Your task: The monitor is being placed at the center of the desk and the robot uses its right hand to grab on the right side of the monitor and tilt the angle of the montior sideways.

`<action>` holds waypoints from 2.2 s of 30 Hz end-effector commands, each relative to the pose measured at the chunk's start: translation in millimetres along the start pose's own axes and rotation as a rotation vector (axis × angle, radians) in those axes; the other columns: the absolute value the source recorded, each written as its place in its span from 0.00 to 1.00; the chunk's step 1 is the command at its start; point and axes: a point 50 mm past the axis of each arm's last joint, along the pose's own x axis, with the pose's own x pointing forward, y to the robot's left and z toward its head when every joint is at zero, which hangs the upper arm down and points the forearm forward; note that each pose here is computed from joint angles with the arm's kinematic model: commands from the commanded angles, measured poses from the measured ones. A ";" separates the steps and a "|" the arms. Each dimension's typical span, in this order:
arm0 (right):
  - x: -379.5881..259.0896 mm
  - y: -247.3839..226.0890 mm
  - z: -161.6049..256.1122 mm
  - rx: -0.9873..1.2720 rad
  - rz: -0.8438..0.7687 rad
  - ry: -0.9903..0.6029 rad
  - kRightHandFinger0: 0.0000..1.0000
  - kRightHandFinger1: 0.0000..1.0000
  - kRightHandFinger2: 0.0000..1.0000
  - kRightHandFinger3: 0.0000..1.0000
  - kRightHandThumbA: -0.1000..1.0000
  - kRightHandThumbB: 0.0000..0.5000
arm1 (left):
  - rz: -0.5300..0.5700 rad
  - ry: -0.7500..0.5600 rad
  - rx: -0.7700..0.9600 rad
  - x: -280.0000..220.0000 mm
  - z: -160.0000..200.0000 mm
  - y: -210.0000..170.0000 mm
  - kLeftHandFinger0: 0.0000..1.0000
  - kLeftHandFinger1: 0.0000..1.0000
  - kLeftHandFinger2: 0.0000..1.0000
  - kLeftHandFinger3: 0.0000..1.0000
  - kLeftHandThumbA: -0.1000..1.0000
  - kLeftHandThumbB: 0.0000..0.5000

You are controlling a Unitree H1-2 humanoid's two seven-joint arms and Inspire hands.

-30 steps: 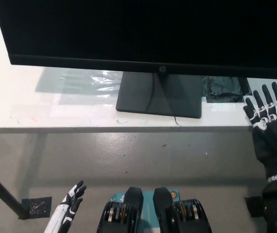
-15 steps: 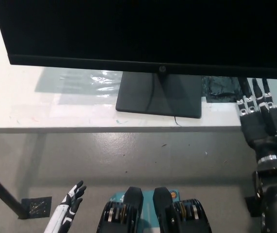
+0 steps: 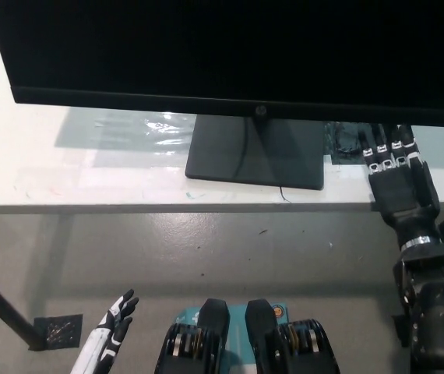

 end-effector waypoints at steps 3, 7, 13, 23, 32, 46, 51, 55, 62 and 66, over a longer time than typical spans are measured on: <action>27.0 26.5 0.9 0.020 0.081 -0.006 1.00 1.00 1.00 1.00 1.00 0.72 | 0.010 -0.066 0.000 4.6 8.8 6.9 1.00 1.00 1.00 1.00 1.00 0.71; 32.8 23.0 0.3 0.036 0.056 0.004 1.00 1.00 1.00 1.00 1.00 0.73 | 0.010 -0.074 0.000 8.1 10.7 7.5 1.00 1.00 1.00 1.00 1.00 0.69; 42.4 17.4 3.4 0.024 0.050 -0.003 1.00 1.00 1.00 1.00 1.00 0.73 | 0.008 -0.071 0.000 8.8 9.8 8.7 1.00 1.00 1.00 1.00 1.00 0.67; 65.1 23.9 14.9 0.009 0.053 -0.017 1.00 1.00 1.00 1.00 1.00 0.74 | 0.011 -0.070 -0.006 8.4 9.5 8.4 1.00 1.00 1.00 1.00 1.00 0.70; 84.8 38.8 25.5 0.012 0.085 -0.024 1.00 1.00 1.00 1.00 1.00 0.79 | 0.009 -0.074 -0.001 10.3 10.4 8.9 1.00 1.00 1.00 1.00 1.00 0.68; 101.7 29.7 -1.6 0.010 0.018 0.018 1.00 1.00 1.00 1.00 1.00 0.74 | 0.011 -0.073 -0.011 11.3 10.2 9.1 1.00 1.00 1.00 1.00 1.00 0.63; 109.1 26.8 -9.9 0.012 0.010 0.022 1.00 1.00 1.00 1.00 1.00 0.81 | 0.016 -0.080 -0.003 15.4 11.6 11.3 1.00 1.00 1.00 1.00 1.00 0.68; 114.3 24.1 -16.9 0.010 -0.021 0.028 1.00 1.00 1.00 1.00 1.00 0.80 | 0.016 -0.087 0.001 16.5 13.3 11.4 1.00 1.00 1.00 1.00 1.00 0.63; 122.8 31.0 -22.2 0.002 -0.039 0.037 1.00 1.00 1.00 1.00 1.00 0.87 | 0.015 -0.087 -0.006 18.3 13.3 12.5 1.00 1.00 1.00 1.00 1.00 0.62; 124.4 33.1 -22.7 0.006 -0.031 0.035 1.00 1.00 1.00 1.00 1.00 0.88 | 0.017 -0.088 0.001 19.1 13.5 12.6 1.00 1.00 1.00 1.00 1.00 0.63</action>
